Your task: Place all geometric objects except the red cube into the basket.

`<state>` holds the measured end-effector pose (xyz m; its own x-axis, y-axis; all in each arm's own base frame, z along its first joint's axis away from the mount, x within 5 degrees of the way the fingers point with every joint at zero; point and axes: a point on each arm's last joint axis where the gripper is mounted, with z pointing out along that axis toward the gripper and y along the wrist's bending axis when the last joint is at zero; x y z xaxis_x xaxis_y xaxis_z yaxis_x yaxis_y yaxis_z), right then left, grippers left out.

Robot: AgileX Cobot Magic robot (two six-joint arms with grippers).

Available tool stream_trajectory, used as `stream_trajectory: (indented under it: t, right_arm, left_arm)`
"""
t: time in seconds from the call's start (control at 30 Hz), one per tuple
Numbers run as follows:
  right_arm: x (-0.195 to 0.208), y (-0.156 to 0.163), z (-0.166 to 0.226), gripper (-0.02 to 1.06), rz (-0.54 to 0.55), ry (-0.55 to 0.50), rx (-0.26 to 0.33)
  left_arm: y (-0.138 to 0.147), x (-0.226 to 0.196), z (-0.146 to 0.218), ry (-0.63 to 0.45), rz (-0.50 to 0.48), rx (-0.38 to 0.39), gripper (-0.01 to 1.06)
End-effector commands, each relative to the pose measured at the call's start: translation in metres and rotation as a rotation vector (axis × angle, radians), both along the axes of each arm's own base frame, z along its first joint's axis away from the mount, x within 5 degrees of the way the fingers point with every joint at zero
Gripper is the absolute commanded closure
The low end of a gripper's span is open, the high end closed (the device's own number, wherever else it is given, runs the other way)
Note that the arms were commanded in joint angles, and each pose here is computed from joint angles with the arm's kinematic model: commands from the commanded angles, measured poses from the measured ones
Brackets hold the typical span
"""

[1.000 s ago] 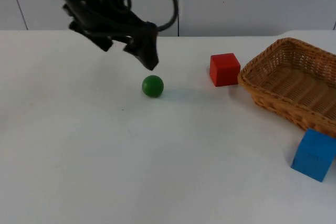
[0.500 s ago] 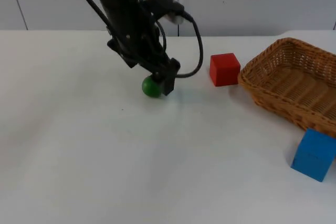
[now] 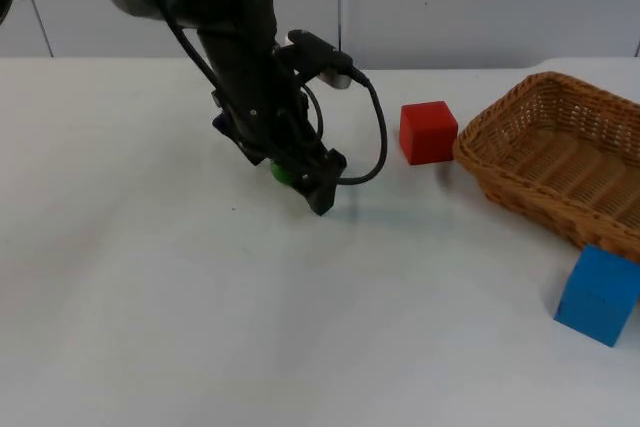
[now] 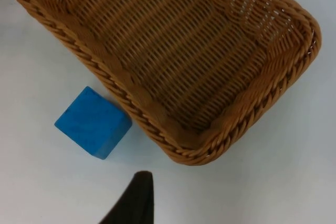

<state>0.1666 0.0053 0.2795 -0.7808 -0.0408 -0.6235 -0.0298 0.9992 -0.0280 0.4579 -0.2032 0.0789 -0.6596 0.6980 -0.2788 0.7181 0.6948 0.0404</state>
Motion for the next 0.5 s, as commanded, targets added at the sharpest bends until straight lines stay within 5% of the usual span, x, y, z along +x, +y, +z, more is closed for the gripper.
stream_trajectory:
  t: [0.0,0.07,0.2,0.23,0.33,0.47]
  right_arm:
    - [0.001,-0.001,0.001,-0.01,-0.004,-0.017,0.005]
    - [0.001,-0.001,0.001,-0.01,-0.004,-0.017,0.005]
    - [0.001,-0.001,0.002,-0.01,-0.007,-0.018,0.007]
    - [0.001,-0.001,0.002,-0.01,-0.007,-0.018,0.007]
    - [0.001,-0.001,0.002,-0.01,-0.006,-0.02,0.007]
    - [0.001,-0.001,0.002,-0.01,-0.006,-0.02,0.007]
  left_arm:
    - [-0.003,0.0,-0.003,0.003,0.007,-0.01,0.1]
    - [-0.003,0.001,-0.003,0.0,0.008,-0.012,0.17]
    - [-0.001,-0.001,-0.003,0.016,0.025,0.003,0.63]
    - [-0.001,-0.001,-0.003,0.016,0.025,0.003,0.63]
    - [0.001,-0.004,0.004,0.052,0.045,0.014,1.05]
    - [0.001,-0.007,0.031,0.058,0.092,-0.002,1.05]
